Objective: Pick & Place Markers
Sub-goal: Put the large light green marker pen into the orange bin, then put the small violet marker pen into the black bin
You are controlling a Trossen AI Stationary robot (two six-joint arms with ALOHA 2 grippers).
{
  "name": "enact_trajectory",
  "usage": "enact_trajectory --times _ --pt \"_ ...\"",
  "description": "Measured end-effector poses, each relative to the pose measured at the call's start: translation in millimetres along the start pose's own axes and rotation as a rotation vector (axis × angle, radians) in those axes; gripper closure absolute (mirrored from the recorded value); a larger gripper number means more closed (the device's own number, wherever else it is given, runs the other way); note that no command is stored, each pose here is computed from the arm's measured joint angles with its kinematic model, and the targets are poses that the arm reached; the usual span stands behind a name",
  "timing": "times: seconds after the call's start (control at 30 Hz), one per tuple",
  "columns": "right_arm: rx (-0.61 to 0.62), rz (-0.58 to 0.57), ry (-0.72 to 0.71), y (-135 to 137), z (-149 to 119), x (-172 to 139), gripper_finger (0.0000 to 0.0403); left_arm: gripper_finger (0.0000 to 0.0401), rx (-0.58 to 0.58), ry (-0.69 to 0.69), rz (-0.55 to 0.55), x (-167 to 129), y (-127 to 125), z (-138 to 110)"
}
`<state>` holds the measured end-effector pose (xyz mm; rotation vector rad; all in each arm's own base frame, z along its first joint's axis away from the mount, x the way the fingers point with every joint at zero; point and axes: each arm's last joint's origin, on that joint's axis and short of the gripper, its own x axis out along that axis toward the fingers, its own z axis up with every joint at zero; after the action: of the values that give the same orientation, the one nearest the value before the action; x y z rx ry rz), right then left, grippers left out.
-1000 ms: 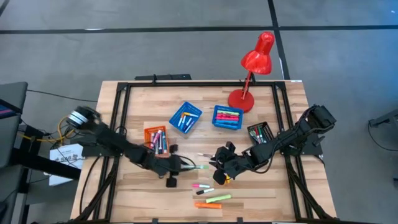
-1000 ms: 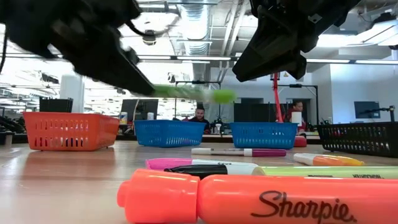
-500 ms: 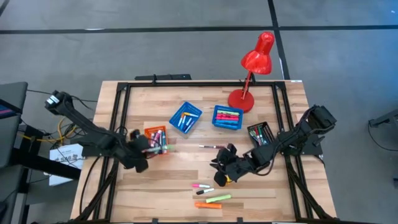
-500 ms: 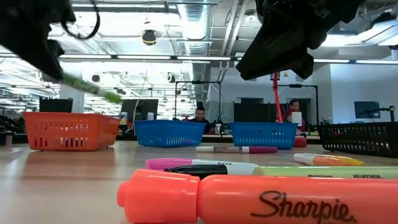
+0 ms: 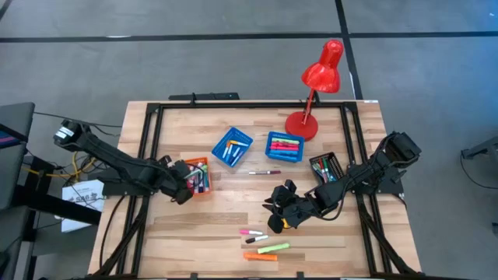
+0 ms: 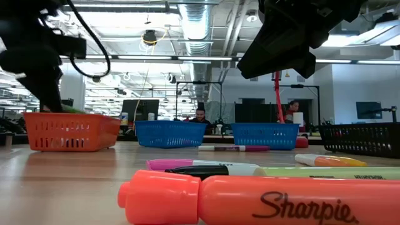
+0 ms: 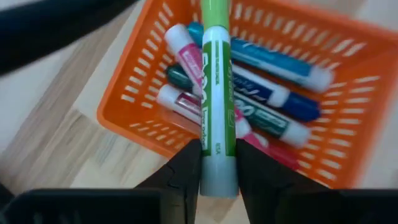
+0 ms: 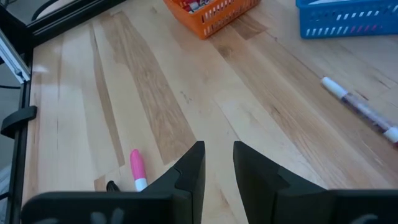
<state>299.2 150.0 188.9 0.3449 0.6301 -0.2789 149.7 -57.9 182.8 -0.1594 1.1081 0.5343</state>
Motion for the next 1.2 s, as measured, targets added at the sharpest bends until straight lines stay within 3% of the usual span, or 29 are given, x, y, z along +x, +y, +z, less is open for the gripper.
enact_trajectory --times 0.23,0.57,0.83,0.97,1.2 --pt "-0.003 -0.003 0.002 0 0 0 0.0327 0.0272 0.057 0.046 0.059 16 -7 2" --pt "-0.003 -0.005 0.002 0 0 0 0.0327 0.0252 0.038 -0.026 -0.172 2 -25 20" --pt "0.042 -0.022 -0.038 -2 5 2 0.0327 0.0251 0.076 -0.231 -0.200 -14 -28 37" --pt "0.059 -0.049 -0.056 -8 10 6 0.0327 0.0251 0.091 -0.381 -0.278 -19 -37 49" --pt "0.055 -0.128 -0.078 -31 28 19 0.0327 0.0251 0.186 -0.529 -0.328 -21 -44 56"
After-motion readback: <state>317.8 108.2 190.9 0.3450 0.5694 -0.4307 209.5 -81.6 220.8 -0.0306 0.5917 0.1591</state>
